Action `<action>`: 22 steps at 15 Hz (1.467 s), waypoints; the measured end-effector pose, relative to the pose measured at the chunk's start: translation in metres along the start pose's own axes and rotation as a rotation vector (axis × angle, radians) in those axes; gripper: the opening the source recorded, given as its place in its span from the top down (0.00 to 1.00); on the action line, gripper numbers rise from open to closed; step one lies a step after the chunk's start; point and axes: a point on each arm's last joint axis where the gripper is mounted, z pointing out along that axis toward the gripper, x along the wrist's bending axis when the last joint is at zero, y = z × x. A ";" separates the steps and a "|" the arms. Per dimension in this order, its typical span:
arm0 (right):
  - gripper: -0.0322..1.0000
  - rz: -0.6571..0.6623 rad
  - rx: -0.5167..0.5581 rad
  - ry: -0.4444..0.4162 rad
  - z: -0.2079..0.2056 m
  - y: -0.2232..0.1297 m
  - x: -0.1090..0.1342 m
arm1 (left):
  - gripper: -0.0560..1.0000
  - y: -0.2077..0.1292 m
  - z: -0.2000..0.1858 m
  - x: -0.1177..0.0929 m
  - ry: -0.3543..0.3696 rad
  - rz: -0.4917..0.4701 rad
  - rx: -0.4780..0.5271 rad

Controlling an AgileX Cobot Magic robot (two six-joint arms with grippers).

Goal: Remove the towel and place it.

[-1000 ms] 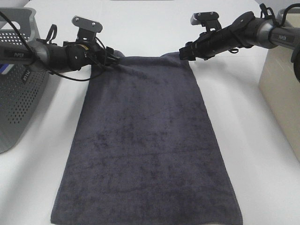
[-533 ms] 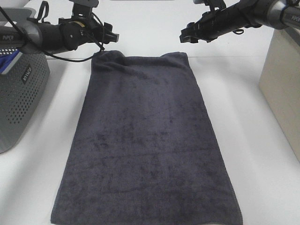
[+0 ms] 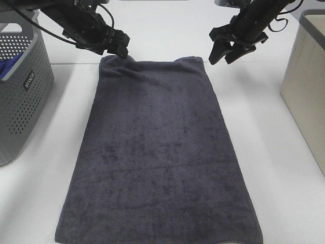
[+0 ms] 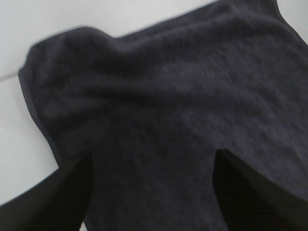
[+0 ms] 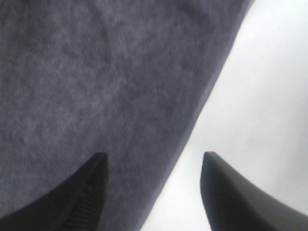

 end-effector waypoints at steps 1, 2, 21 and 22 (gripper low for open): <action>0.42 0.020 0.034 -0.017 -0.007 -0.003 0.001 | 0.32 -0.002 -0.010 -0.004 -0.023 -0.044 0.069; 0.42 0.048 0.036 -0.036 -0.014 -0.002 0.001 | 0.32 -0.005 -0.020 -0.008 -0.043 -0.095 0.144; 0.40 0.214 -0.163 -0.276 -0.262 -0.164 0.098 | 0.32 -0.041 -0.276 -0.030 0.404 -0.114 0.146; 0.40 0.229 -0.181 -0.282 -0.268 -0.174 0.102 | 0.32 -0.057 -0.292 -0.027 0.418 -0.147 0.141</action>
